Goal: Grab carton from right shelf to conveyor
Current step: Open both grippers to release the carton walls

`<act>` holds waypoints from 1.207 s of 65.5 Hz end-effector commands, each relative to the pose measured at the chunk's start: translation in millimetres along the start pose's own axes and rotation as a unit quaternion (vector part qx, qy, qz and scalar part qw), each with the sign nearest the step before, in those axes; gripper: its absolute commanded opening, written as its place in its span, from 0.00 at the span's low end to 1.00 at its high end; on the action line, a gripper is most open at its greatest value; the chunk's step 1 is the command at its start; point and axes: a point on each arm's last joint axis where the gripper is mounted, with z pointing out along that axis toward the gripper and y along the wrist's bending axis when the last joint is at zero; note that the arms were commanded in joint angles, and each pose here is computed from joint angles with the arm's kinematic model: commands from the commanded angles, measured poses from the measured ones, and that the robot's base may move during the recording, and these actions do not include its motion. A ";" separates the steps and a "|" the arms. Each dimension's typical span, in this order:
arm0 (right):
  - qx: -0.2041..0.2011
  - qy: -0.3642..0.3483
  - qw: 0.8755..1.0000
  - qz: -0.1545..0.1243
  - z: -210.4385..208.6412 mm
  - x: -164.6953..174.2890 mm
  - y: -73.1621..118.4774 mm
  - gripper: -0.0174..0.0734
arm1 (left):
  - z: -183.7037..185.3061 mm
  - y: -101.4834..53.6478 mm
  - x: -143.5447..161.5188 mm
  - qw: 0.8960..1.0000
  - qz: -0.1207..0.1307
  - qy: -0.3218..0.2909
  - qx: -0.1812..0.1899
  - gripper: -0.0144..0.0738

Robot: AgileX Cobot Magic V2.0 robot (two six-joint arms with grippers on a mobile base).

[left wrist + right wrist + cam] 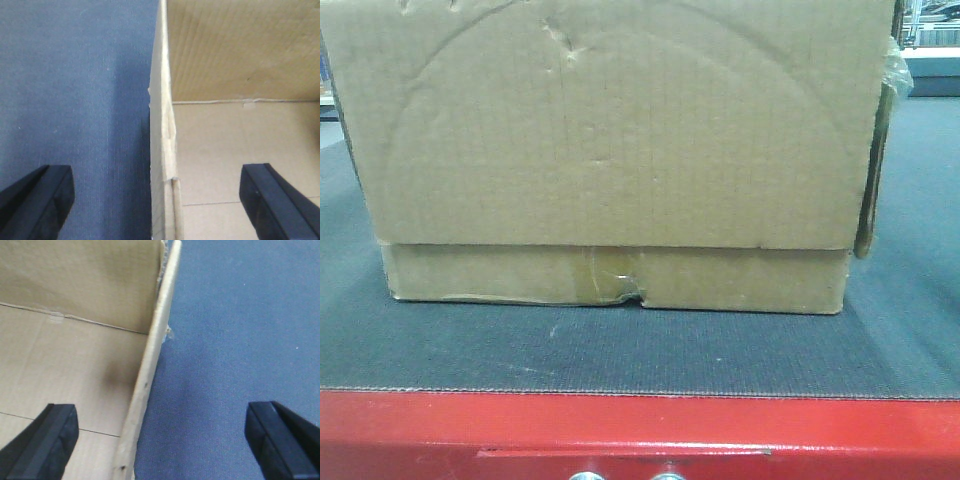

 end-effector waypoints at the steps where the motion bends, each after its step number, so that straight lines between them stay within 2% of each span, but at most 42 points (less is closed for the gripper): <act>1: 0.003 -0.034 0.999 -0.001 -23.0 -8.0 -5.7 0.81 | -21.0 2.1 -14.6 0.999 0.000 -0.032 0.000 0.77; 7: 0.000 -0.061 0.998 0.003 -43.0 -13.1 -8.2 0.80 | -39.1 2.5 -21.9 0.999 -0.001 -0.049 0.001 0.77; 12: -0.004 -0.090 0.996 0.009 -66.1 -17.1 -11.8 0.75 | -56.0 4.3 -25.4 0.998 0.004 -0.068 -0.003 0.77; 18: -0.005 -0.112 0.994 0.013 -90.6 -15.7 -16.3 0.57 | -78.1 8.8 -26.5 0.996 0.016 -0.081 -0.019 0.71; 21: -0.002 -0.119 0.993 0.016 -103.6 -13.1 -20.0 0.43 | -85.6 11.8 -25.4 0.996 0.021 -0.080 -0.029 0.64; 27: 0.007 -0.128 0.991 0.028 -122.8 -8.6 -31.0 0.17 | -96.6 21.6 -22.4 0.996 0.016 -0.074 -0.047 0.45; 30: 0.016 -0.127 0.991 0.037 -129.6 -5.3 -38.7 0.08 | -101.7 28.8 -20.5 0.996 0.010 -0.072 -0.058 0.32; 36: 0.034 -0.125 0.990 0.052 -138.2 5.0 -53.0 0.12 | -104.2 44.5 -13.8 0.995 -0.005 -0.063 -0.080 0.11; 42: 0.051 -0.125 0.989 0.064 -140.2 20.3 -65.8 0.11 | -103.6 60.2 -3.4 0.993 -0.018 -0.053 -0.102 0.18; 52: 0.068 -0.126 0.987 0.071 -126.7 60.5 -78.8 0.11 | -96.8 79.8 27.0 0.991 -0.034 -0.037 -0.125 0.18; 57: 0.066 -0.129 0.987 0.067 -113.4 83.3 -79.2 0.11 | -93.1 79.7 46.5 0.991 -0.029 -0.043 -0.120 0.18; 67: 0.053 -0.163 0.984 0.053 -99.0 125.1 -75.8 0.11 | -99.1 75.0 86.1 0.990 -0.020 -0.096 -0.098 0.18; 79: 0.047 -0.201 0.978 0.030 -92.5 171.9 -72.7 0.11 | -117.0 68.7 136.6 0.981 -0.007 -0.181 -0.076 0.18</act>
